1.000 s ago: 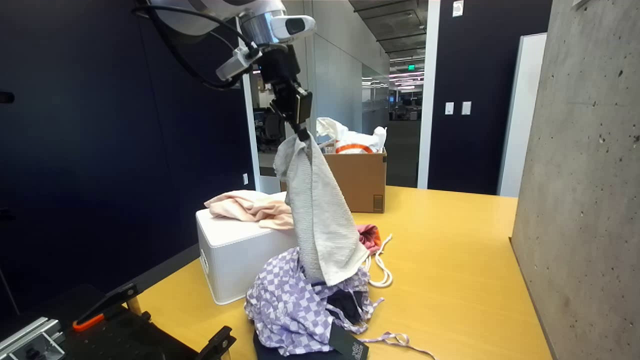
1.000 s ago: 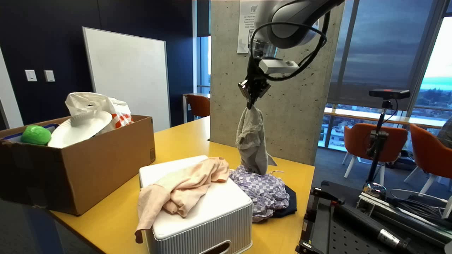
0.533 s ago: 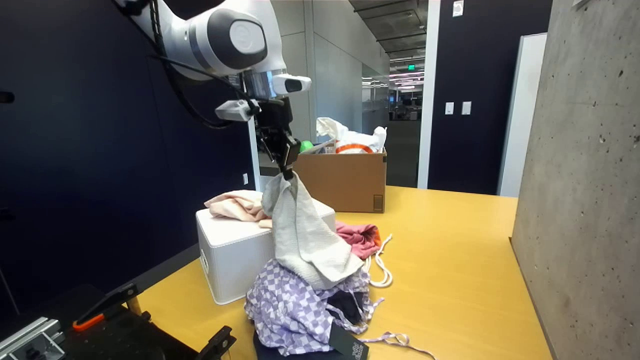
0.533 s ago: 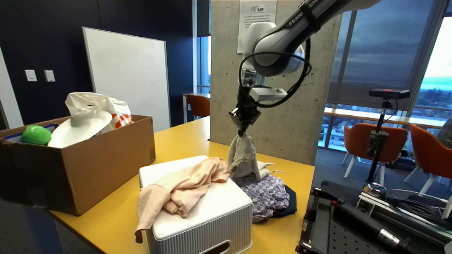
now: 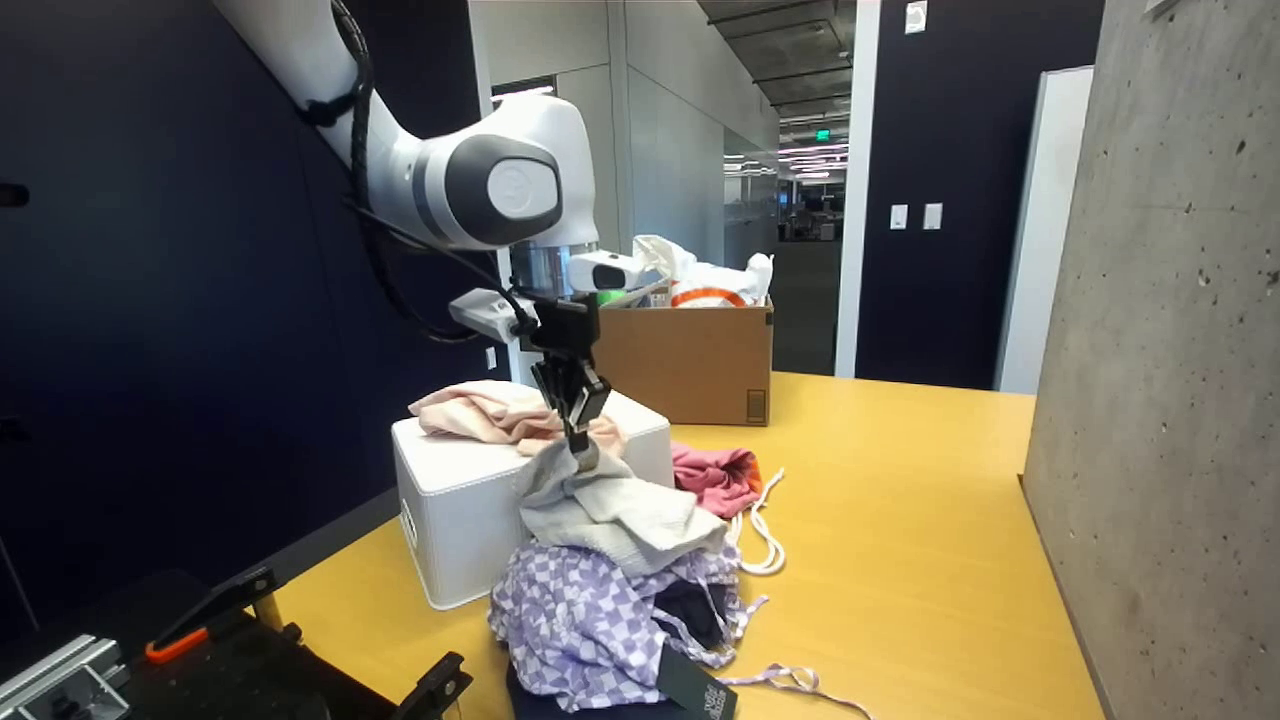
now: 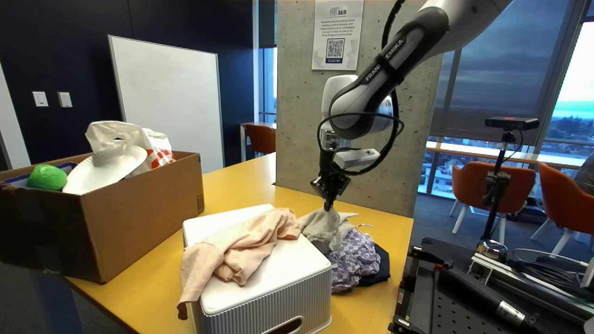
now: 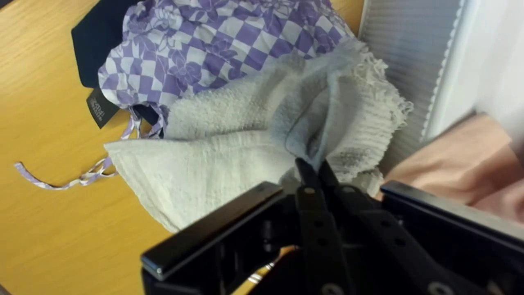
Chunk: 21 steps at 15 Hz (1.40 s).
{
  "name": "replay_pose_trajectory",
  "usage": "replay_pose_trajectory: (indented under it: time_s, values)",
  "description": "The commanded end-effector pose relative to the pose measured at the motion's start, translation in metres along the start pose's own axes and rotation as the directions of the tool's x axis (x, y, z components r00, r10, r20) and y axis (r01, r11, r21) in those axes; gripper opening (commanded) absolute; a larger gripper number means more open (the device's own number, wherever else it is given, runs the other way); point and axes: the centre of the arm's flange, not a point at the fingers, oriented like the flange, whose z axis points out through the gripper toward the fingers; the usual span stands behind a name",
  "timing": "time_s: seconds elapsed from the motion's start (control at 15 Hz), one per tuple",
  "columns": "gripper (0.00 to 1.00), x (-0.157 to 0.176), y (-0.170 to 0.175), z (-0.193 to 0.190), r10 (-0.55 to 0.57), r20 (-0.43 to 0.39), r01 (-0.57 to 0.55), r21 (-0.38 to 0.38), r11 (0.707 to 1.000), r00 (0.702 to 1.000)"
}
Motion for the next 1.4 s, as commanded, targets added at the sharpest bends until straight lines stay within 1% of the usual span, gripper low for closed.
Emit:
replay_pose_trajectory:
  time_s: [0.0, 0.13, 0.2, 0.33, 0.4, 0.53, 0.73, 0.87, 0.93, 1.0, 1.07, 1.13, 1.2, 1.33]
  values:
    - [0.01, 0.013, 0.01, 0.043, 0.019, 0.018, -0.018, -0.038, 0.999, 1.0]
    - [0.01, 0.016, 0.018, 0.063, 0.041, 0.029, -0.039, -0.077, 0.996, 0.999]
    - [0.01, 0.019, 0.022, 0.074, 0.049, 0.021, -0.047, -0.096, 0.994, 0.999]
    - [0.01, 0.029, 0.026, 0.103, 0.048, -0.011, -0.049, -0.155, 0.987, 0.999]
    - [0.01, 0.034, 0.028, 0.115, 0.038, -0.029, -0.042, -0.172, 0.984, 0.999]
    - [0.01, 0.043, 0.025, 0.139, 0.027, -0.043, -0.034, -0.185, 0.982, 0.999]
    - [0.01, 0.051, 0.015, 0.171, 0.007, -0.039, -0.015, -0.198, 0.98, 0.999]
    - [0.01, 0.049, 0.01, 0.174, 0.001, -0.041, -0.009, -0.209, 0.978, 0.999]
    - [0.29, 0.048, 0.01, 0.17, -0.002, -0.05, -0.009, -0.21, 0.978, 0.999]
    - [0.3, 0.041, 0.01, 0.16, -0.006, -0.062, -0.008, -0.227, 0.974, 0.998]
    - [0.36, 0.031, 0.013, 0.15, -0.014, -0.06, -0.002, -0.261, 0.965, 0.998]
    - [0.43, 0.021, 0.019, 0.139, -0.025, -0.051, 0.011, -0.267, 0.964, 0.998]
    - [0.51, 0.01, 0.024, 0.123, -0.016, -0.052, 0.001, -0.276, 0.961, 0.999]
    - [0.66, 0.003, 0.031, 0.102, 0.004, -0.065, -0.021, -0.26, 0.965, 0.998]
